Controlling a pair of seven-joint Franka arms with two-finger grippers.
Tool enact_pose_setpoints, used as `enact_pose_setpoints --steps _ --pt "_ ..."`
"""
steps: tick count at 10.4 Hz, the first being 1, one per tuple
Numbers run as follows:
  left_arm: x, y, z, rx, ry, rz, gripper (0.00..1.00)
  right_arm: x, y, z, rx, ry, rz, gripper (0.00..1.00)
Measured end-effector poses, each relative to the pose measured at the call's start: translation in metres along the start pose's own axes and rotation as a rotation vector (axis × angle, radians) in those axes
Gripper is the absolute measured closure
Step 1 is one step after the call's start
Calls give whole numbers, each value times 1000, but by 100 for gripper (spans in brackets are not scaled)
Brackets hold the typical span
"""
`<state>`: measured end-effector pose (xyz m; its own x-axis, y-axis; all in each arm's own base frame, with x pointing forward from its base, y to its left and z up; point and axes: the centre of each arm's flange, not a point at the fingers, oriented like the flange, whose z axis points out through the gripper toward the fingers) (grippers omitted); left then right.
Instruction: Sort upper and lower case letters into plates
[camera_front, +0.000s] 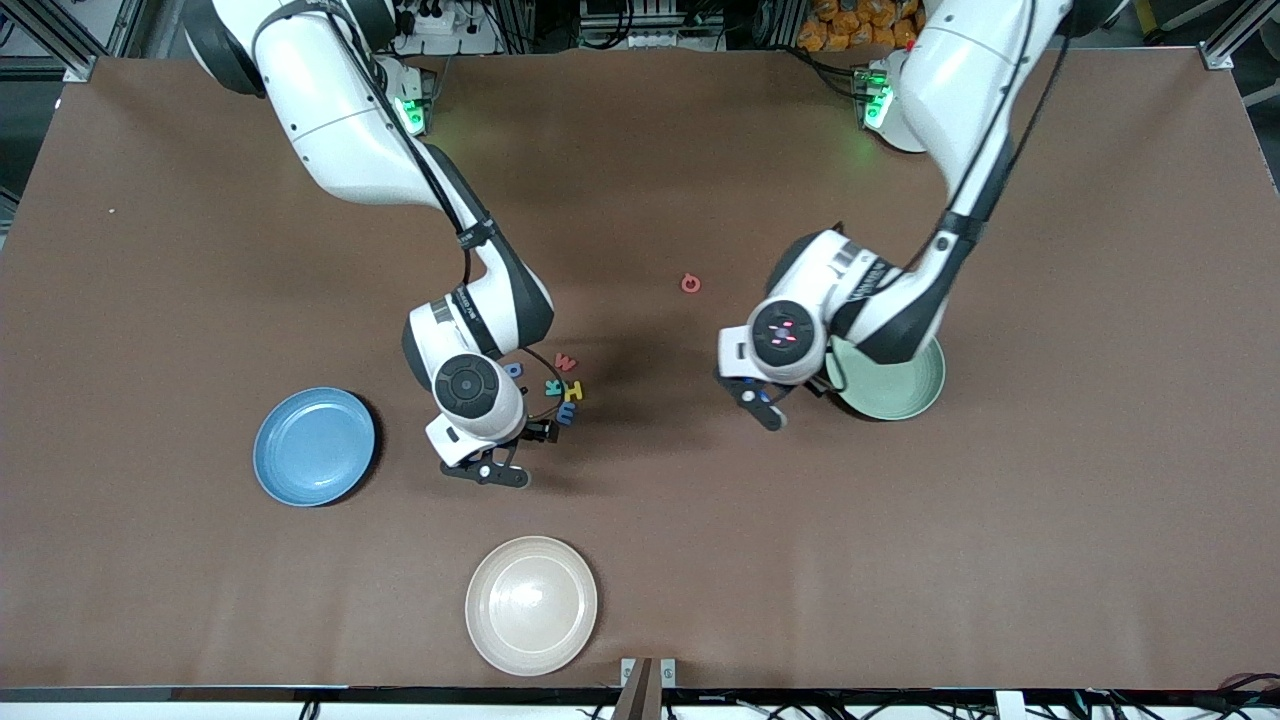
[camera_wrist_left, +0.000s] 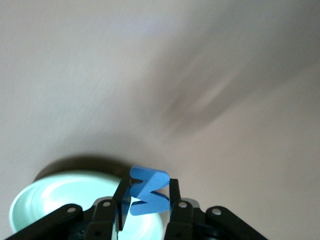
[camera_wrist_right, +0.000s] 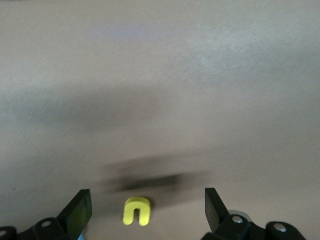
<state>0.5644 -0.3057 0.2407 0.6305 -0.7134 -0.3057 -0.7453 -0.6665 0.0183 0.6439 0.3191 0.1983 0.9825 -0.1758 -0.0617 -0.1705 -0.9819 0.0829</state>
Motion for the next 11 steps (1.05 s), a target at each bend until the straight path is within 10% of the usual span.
enact_pose_setpoints --steps 6,11 --pt "-72 -61 79 -37 63 26 65 -5 5 31 42 11 32 0" --pt "-86 -42 33 -82 28 -68 16 -8 3 31 51 2 39 0"
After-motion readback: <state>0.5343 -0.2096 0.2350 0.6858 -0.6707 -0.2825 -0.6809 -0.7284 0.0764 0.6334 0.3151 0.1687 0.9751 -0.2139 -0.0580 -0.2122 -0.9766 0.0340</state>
